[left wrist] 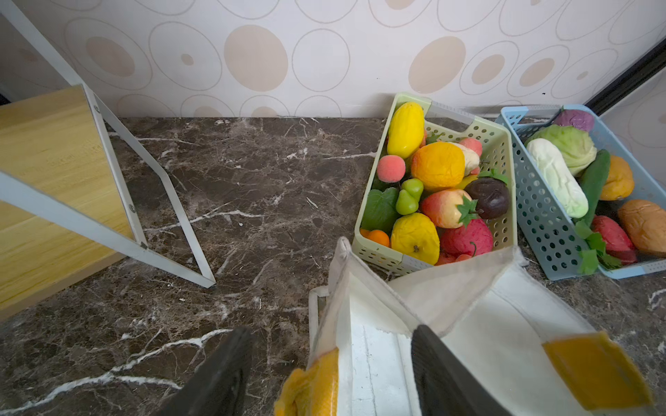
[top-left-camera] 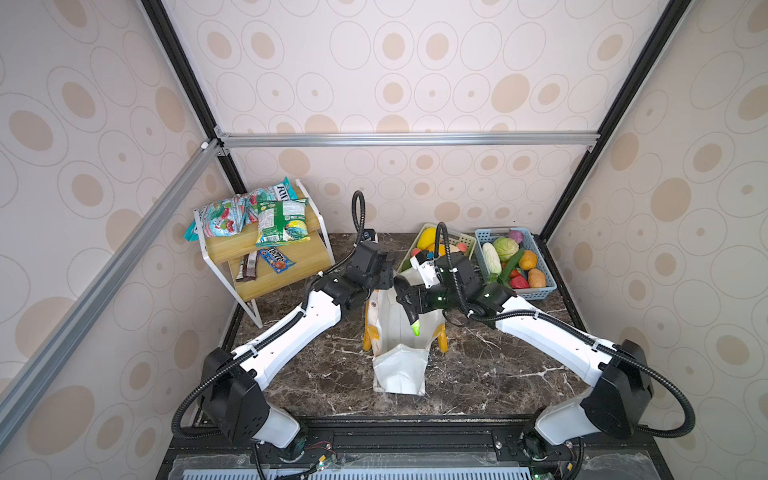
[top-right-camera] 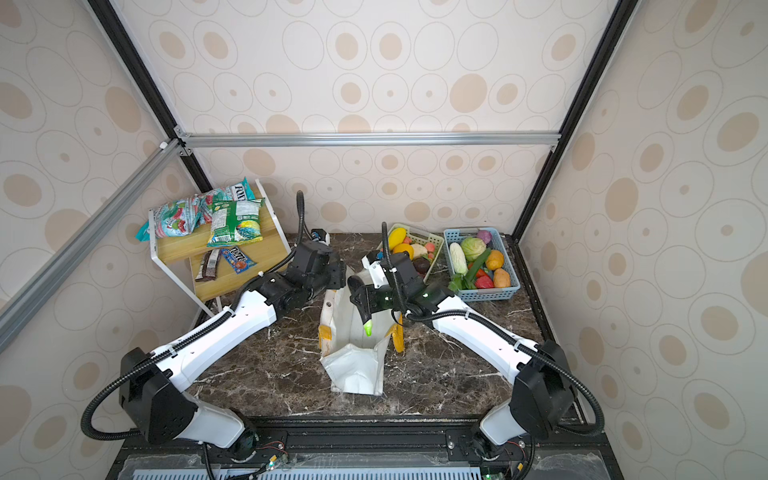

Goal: Place the food into the grocery bag and tie it
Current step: 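Lift the eggplant with the right gripper and carry it over the bag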

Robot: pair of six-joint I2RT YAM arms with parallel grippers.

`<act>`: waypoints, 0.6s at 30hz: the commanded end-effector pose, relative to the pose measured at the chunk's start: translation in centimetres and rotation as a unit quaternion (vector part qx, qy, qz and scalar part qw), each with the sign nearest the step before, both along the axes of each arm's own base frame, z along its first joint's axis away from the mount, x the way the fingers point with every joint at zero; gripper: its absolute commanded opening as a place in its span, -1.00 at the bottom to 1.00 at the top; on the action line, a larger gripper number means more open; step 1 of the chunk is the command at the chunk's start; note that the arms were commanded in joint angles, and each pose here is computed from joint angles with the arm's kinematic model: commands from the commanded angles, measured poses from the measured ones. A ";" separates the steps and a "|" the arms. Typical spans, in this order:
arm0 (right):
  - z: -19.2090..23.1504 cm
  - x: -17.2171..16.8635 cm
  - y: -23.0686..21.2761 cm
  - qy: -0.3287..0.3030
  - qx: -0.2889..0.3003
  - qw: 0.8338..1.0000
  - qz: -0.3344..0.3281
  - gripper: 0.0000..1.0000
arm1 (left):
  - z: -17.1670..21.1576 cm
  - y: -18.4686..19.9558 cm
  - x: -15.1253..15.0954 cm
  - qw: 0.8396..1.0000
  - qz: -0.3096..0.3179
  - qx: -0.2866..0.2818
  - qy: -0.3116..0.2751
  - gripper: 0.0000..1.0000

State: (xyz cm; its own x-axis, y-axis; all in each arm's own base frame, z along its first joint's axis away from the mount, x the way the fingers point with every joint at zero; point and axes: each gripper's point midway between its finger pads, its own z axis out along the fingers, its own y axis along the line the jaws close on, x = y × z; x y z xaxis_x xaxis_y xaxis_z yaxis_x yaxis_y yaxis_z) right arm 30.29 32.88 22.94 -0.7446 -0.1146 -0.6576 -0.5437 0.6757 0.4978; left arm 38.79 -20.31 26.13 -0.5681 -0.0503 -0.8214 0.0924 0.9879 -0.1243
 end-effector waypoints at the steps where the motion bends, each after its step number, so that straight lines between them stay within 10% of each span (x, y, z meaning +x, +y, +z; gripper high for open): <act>1: -1.4 -0.8 0.8 0.005 -0.009 1.000 0.025 -0.31 | 1.6 1.1 -0.2 1.000 0.008 0.002 -0.013 0.42; 18: -7.8 -1.3 -0.1 0.058 -0.104 0.993 0.018 -0.30 | 0.1 1.0 -0.6 1.000 -0.002 -0.003 0.000 0.42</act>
State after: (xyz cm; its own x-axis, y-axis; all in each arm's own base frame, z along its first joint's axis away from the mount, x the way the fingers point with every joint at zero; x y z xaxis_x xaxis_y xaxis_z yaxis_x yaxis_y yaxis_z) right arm 29.35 33.10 16.15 -0.8088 -0.2322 -0.5402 -0.5095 0.7353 0.4469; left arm 38.49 -19.88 25.30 -0.5851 -0.0446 -0.8098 0.0947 0.9879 -0.1229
